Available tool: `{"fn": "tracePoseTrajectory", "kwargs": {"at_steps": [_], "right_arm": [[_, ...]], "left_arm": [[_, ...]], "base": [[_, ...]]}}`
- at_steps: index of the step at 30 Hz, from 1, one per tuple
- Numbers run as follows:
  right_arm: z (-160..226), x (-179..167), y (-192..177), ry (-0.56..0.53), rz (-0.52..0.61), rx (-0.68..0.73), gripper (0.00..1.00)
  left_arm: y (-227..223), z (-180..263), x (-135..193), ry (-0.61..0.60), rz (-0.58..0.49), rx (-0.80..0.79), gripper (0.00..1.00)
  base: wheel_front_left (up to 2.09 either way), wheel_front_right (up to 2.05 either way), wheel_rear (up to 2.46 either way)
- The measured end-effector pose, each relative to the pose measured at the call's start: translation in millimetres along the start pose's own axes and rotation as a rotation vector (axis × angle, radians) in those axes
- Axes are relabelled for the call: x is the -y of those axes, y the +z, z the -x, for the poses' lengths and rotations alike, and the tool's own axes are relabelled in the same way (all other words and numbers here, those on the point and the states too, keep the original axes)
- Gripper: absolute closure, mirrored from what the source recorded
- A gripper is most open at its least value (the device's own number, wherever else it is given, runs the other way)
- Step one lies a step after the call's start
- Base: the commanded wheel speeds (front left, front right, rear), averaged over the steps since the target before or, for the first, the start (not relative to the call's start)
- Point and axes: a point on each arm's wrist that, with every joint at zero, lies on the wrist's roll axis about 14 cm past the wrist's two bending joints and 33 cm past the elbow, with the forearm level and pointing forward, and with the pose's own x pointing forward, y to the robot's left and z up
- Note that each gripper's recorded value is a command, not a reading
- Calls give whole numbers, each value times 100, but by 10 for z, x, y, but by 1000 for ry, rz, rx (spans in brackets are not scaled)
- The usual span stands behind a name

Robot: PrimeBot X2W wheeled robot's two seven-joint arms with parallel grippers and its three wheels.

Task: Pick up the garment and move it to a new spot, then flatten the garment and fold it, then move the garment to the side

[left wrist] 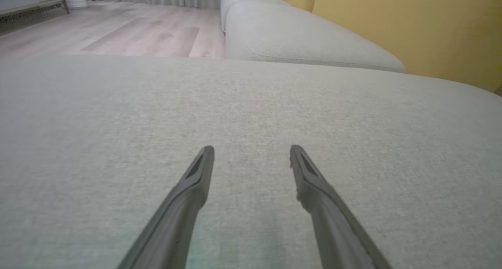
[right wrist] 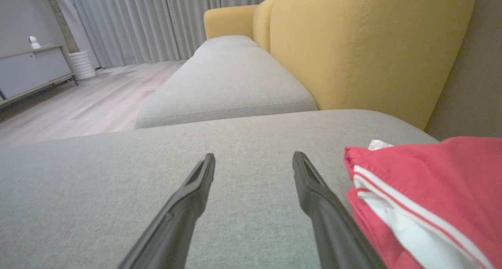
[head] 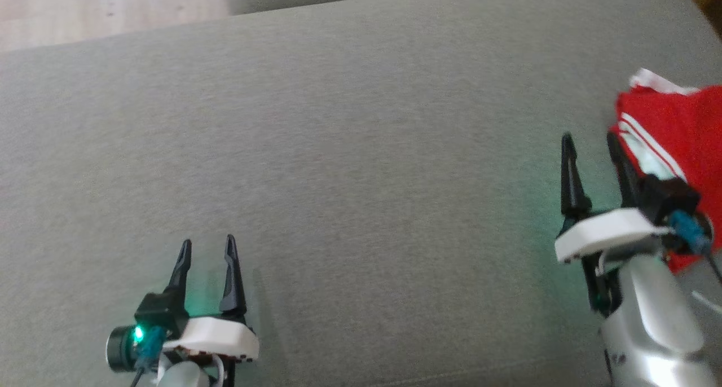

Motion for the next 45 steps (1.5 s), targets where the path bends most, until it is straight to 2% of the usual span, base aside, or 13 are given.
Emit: {"fn": "tracePoseTrajectory", "kwargs": {"at_steps": [8,16,25,39,40,45], "right_arm": [[27,-537,-267,136,2,-68,0],[164,-825,-331,208,-43,-88,0],[333,-865,-259,218,-78,-68,0],[405,-813,-125,199,-116,-27,0],[410,-808,-143,197,-116,-33,100],[558,-769,-458,181,-119,-128,100]], "left_arm": [[103,259,-429,139,52,40,0],[209,452,-625,211,63,81,0],[144,675,-689,242,73,80,0],[237,758,-686,232,76,120,0],[207,767,-690,234,77,112,100],[-76,860,-719,252,82,26,100]], "base": [[0,0,0],[0,0,0],[0,0,0],[0,0,0],[0,0,0],[0,0,0]]}}
